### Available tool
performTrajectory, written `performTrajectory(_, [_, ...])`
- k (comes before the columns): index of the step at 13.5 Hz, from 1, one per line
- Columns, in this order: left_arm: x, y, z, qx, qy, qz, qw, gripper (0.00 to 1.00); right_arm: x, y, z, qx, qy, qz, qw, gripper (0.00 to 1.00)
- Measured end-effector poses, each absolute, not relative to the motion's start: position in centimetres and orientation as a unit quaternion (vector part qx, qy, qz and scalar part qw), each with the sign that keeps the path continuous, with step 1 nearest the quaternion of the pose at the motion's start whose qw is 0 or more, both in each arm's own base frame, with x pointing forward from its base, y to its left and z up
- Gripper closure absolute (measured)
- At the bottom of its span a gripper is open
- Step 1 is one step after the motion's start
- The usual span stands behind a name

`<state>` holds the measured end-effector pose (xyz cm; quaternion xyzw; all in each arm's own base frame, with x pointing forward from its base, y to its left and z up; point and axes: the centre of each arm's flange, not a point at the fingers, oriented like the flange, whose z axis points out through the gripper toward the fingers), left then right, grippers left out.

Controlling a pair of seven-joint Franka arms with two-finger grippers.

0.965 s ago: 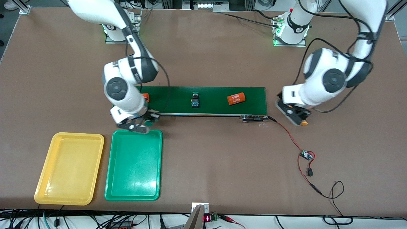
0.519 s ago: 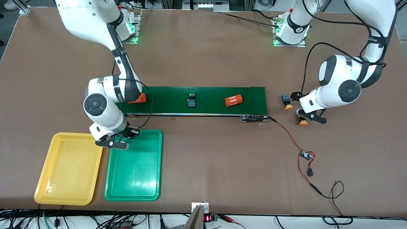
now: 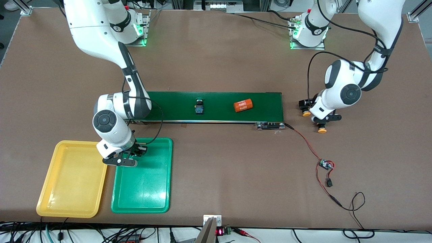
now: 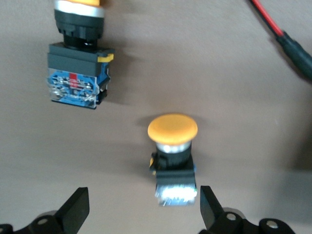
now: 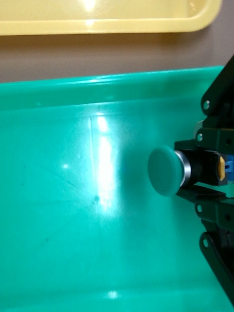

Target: Sort buttons by color to trays

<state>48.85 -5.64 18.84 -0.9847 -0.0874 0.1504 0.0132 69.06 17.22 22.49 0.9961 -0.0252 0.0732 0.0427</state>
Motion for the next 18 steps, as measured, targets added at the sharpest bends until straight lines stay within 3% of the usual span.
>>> performTrajectory(3, [48.9, -6.0, 17.9, -0.982, -0.124, 0.144, 0.015, 0.00, 69.5, 14.9, 20.7, 0.996, -0.019, 0.069, 0.051, 0.67])
performTrajectory(4, [49.0, -6.1, 17.7, -0.982, -0.126, 0.141, 0.014, 0.00, 69.6, 14.6, 20.7, 0.996, -0.021, 0.069, 0.051, 0.60])
performTrajectory(6, [49.0, -6.3, 17.1, -0.982, -0.127, 0.139, 0.012, 0.19, 69.9, 14.9, 21.2, 0.996, -0.020, 0.075, 0.049, 0.41])
performTrajectory(9, [48.9, -6.6, 16.6, -0.982, -0.124, 0.141, 0.011, 0.56, 70.3, 15.8, 23.8, 0.995, -0.017, 0.086, 0.041, 0.07])
performTrajectory(10, [48.9, -6.8, 16.7, -0.983, -0.122, 0.140, 0.011, 0.59, 70.0, 16.1, 25.1, 0.996, -0.019, 0.075, 0.039, 0.00])
performTrajectory(14, [49.0, -9.5, 18.5, -0.982, -0.101, 0.159, 0.010, 0.59, 67.0, 19.4, 31.2, 0.999, -0.043, 0.007, 0.024, 0.00])
performTrajectory(18, [52.4, -14.3, 27.4, -0.986, -0.066, 0.156, 0.005, 0.59, 61.1, 26.6, 32.5, 0.998, -0.053, -0.023, 0.018, 0.00])
